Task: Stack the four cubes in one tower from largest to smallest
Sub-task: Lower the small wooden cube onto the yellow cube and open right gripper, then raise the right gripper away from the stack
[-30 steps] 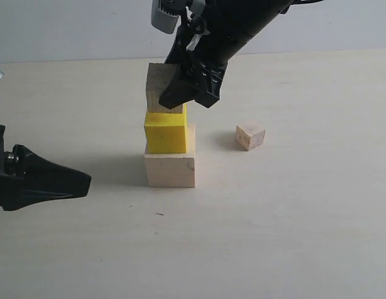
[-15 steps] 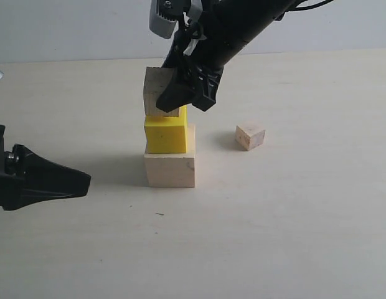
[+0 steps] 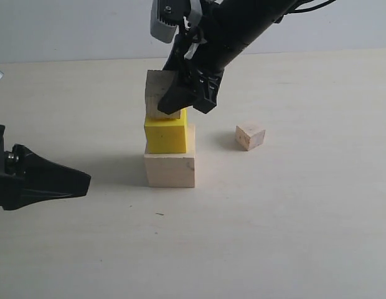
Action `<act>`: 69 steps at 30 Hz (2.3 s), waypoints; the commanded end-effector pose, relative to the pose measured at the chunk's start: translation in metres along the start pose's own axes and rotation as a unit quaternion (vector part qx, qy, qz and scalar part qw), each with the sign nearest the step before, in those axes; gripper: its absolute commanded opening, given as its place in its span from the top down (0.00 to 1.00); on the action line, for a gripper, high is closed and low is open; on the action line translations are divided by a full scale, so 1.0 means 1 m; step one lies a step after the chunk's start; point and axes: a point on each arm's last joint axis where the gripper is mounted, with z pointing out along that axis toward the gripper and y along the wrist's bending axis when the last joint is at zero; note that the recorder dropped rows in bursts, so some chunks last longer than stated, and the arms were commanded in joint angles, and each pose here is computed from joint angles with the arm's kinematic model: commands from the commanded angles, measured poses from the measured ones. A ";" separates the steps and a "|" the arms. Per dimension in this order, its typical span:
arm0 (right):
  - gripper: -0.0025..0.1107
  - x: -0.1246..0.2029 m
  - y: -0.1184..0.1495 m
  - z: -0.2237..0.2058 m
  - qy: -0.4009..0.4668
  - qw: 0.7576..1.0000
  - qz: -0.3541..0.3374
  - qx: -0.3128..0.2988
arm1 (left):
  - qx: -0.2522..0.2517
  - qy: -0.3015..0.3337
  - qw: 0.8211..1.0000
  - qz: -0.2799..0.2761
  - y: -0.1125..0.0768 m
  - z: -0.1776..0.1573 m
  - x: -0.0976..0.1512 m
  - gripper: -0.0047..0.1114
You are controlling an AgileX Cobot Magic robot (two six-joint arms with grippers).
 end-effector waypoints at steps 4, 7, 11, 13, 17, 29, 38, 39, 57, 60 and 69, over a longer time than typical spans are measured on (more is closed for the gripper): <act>0.43 -0.004 0.001 0.000 -0.015 1.000 0.009 -0.002 | -0.002 -0.007 1.000 0.004 -0.001 -0.002 -0.002 0.96; 0.43 -0.004 0.001 0.000 -0.015 1.000 0.009 -0.002 | -0.002 -0.007 1.000 0.004 -0.001 -0.002 -0.002 0.96; 0.43 -0.009 0.003 -0.008 -0.020 1.000 0.005 0.003 | -0.002 -0.007 1.000 0.004 -0.001 -0.002 -0.002 0.96; 0.43 -0.013 0.004 -0.014 -0.024 1.000 0.001 0.012 | -0.002 -0.007 1.000 0.004 -0.001 -0.002 -0.002 0.96; 0.43 -0.021 0.008 -0.028 -0.033 0.999 -0.003 0.025 | -0.007 -0.010 1.000 0.004 0.000 -0.002 -0.003 0.96; 0.62 -0.022 -0.003 -0.074 0.034 0.973 0.108 0.203 | -0.004 -0.008 1.000 0.004 -0.001 -0.002 -0.003 0.96; 0.74 0.026 -0.037 -0.075 0.084 0.903 0.286 0.311 | 0.005 -0.003 1.000 0.004 -0.002 -0.002 -0.002 0.96; 0.72 0.032 -0.040 -0.073 0.090 0.900 0.294 0.308 | 0.006 -0.003 1.000 0.003 -0.002 -0.002 -0.002 0.96; 0.93 0.073 -0.032 -0.118 0.142 0.787 0.501 0.329 | 0.001 -0.005 1.000 0.003 -0.001 -0.002 -0.002 0.96; 0.93 0.074 -0.037 -0.109 0.140 0.820 0.459 0.312 | 0.000 -0.006 1.000 0.003 -0.001 -0.002 -0.002 0.96; 0.79 0.094 -0.047 -0.072 0.164 0.833 0.458 0.266 | 0.000 -0.006 1.000 0.003 -0.001 -0.002 -0.002 0.96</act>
